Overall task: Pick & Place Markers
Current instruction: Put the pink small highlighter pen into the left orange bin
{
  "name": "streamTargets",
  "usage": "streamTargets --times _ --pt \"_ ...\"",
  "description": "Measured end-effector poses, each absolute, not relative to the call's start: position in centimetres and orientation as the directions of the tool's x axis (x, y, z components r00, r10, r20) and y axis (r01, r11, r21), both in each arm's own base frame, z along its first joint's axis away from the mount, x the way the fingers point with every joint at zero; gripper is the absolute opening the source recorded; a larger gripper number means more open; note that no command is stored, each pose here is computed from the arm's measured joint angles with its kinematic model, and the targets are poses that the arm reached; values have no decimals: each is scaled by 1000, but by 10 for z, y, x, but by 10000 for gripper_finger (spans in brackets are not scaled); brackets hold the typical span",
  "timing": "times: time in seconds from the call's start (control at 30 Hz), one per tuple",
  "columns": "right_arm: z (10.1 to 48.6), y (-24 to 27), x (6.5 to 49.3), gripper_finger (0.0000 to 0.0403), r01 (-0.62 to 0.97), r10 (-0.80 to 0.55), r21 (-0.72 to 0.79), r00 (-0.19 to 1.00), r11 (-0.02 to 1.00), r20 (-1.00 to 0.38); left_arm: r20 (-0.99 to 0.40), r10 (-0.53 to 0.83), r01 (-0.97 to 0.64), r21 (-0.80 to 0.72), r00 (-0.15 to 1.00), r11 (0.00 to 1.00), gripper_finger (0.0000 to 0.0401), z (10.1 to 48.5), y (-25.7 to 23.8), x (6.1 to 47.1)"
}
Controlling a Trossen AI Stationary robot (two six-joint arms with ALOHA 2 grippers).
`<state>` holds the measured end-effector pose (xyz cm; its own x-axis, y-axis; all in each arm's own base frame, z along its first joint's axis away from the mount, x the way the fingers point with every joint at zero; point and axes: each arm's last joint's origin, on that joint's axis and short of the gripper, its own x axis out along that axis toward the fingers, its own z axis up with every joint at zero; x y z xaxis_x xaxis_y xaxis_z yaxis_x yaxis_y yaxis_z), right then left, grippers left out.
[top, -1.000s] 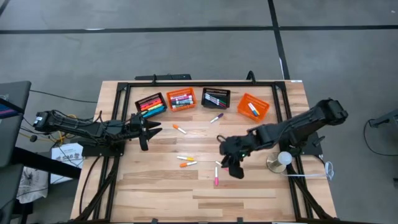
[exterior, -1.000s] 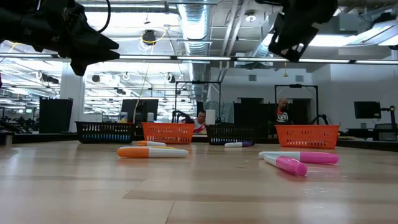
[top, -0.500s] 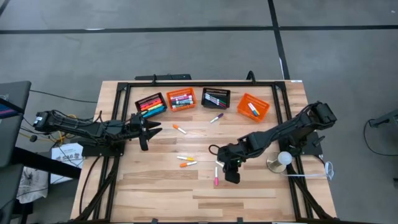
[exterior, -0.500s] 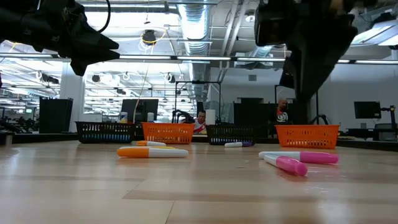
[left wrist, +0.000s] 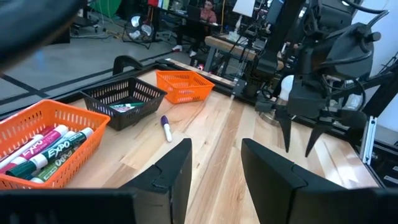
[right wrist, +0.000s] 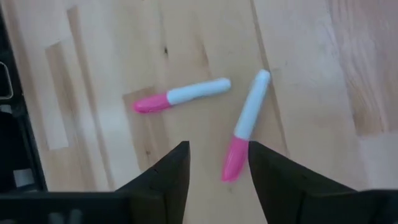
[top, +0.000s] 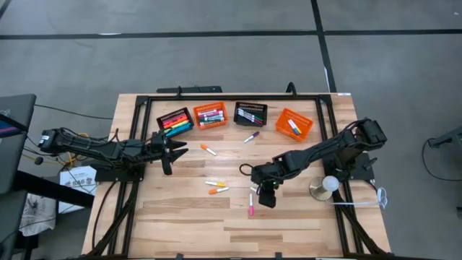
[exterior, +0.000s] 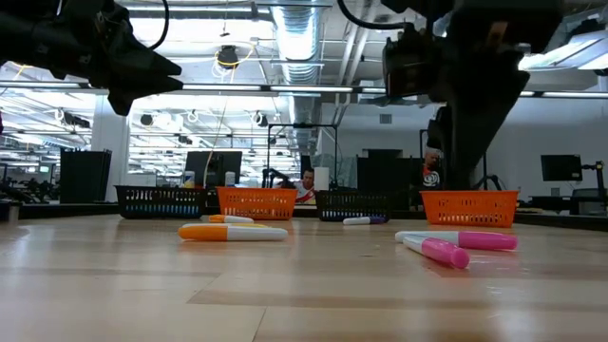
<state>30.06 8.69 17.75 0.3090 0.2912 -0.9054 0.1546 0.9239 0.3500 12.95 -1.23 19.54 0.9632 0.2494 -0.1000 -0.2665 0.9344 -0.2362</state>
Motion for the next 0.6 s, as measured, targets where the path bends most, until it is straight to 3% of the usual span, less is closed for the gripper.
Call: streamTargets --times 0.6 --pt "161 97 306 135 110 215 253 278 961 -936 -145 250 -277 -219 957 936 138 190 -13 135"
